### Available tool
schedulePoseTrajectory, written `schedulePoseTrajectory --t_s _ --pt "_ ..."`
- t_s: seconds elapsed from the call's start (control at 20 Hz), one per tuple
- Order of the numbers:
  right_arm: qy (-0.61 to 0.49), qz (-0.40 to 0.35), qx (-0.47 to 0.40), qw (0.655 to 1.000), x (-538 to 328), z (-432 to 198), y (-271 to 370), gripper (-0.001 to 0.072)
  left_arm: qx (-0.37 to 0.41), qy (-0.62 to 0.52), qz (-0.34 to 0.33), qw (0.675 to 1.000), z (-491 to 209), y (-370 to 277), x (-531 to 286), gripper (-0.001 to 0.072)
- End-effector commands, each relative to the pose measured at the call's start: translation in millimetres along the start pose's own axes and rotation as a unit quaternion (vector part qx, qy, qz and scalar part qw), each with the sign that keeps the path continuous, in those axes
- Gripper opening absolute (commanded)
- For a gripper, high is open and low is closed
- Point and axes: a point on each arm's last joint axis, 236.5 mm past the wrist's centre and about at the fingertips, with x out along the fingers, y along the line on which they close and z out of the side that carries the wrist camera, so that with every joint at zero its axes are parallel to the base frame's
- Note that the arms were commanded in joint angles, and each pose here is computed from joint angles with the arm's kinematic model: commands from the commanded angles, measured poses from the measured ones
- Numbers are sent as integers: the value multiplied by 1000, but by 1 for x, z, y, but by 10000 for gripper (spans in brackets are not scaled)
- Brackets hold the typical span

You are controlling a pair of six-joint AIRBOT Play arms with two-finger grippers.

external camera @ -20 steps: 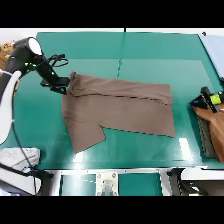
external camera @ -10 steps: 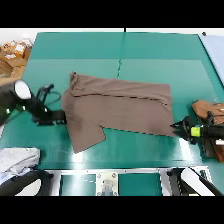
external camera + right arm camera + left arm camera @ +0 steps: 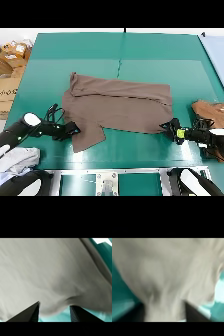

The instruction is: Fold the shirts.

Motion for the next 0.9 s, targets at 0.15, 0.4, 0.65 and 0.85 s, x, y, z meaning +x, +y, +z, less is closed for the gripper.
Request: schedulePoseTrajectory --t_s 0.15,0.4,0.65,0.85 --pt "-44 13 -8 999 3 18 10 12 43 -2 -71 997 -1 -30 2 27" --pt "-3 -58 -77 995 -27 20 -7 13 117 82 -50 988 -38 -38 -33 25" --pt "4 -119 -62 991 -66 35 -25 14 141 7 -55 988 -28 -60 -73 25" --pt "-20 -36 -113 993 -66 45 45 14 186 -90 -71 976 28 -100 -106 25"
